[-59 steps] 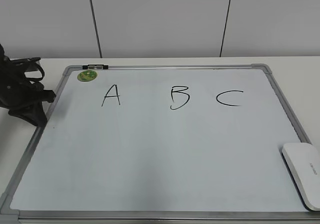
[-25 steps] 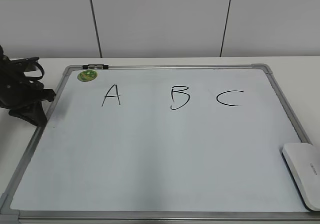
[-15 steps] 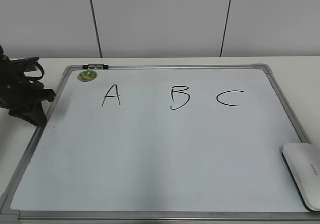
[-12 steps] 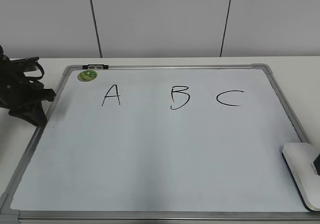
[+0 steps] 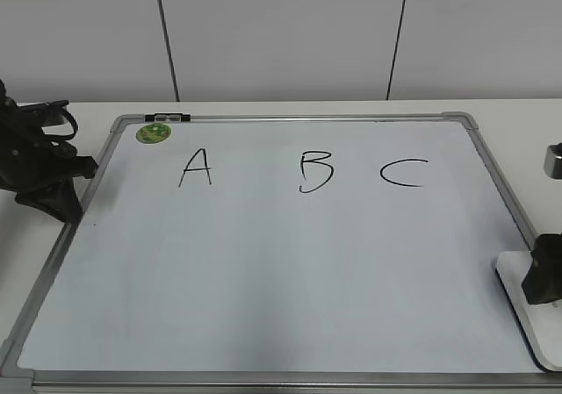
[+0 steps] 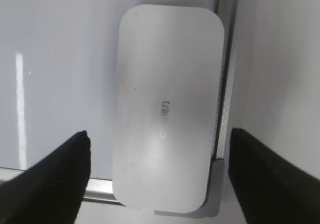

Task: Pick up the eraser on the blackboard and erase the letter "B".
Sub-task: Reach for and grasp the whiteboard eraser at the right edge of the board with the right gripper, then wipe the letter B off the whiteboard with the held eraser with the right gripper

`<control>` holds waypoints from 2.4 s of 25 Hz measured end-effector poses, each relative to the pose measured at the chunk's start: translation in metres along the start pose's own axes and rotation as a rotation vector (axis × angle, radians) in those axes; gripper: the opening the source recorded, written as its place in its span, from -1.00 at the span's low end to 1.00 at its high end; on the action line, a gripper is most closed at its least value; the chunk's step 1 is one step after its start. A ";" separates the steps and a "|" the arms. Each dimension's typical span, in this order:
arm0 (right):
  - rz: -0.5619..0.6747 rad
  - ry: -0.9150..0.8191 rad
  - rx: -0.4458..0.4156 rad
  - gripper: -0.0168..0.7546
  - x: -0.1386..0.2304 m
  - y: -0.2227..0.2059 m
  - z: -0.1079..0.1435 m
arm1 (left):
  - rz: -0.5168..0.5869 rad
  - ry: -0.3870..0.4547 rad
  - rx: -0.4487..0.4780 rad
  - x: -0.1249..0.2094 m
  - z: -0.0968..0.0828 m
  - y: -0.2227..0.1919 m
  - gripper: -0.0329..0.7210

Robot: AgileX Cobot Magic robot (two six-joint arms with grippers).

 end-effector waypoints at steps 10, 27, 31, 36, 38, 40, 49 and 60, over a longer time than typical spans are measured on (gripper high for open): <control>0.041 0.004 0.000 0.75 -0.003 -0.024 -0.005 | -0.001 0.000 0.000 0.000 0.000 0.000 -0.88; 0.071 -0.001 -0.006 0.72 -0.004 -0.044 -0.008 | 0.002 0.001 0.001 0.000 0.000 0.000 -0.88; 0.090 -0.005 -0.015 0.69 -0.003 -0.049 -0.008 | 0.002 0.001 0.001 0.000 0.000 0.000 -0.88; 0.089 -0.015 -0.019 0.51 -0.003 -0.050 -0.007 | 0.002 0.001 0.001 0.000 0.000 0.000 -0.88; 0.089 -0.018 -0.020 0.51 -0.003 -0.050 -0.007 | 0.002 0.001 0.001 0.000 0.000 0.000 -0.88; 0.089 -0.018 -0.020 0.50 -0.003 -0.050 -0.007 | 0.002 0.001 0.001 0.000 0.000 0.000 -0.88; 0.032 -0.009 -0.001 0.49 -0.006 -0.027 -0.006 | 0.002 0.001 0.001 0.000 0.000 0.000 -0.88; -0.090 0.072 0.016 0.49 -0.018 0.021 0.007 | 0.002 0.002 0.003 0.000 -0.001 0.000 -0.88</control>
Point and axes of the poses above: a point on each arm's last joint axis where the gripper is mounted, y pointing back along that axis away from the gripper, z along the wrist's bending axis when the last joint is at zero, x = y × z, the point moved 5 cm from there along -y, pointing out along that axis toward the gripper, and after that the axes turned 15 degrees about y, right-handed, at the moved point
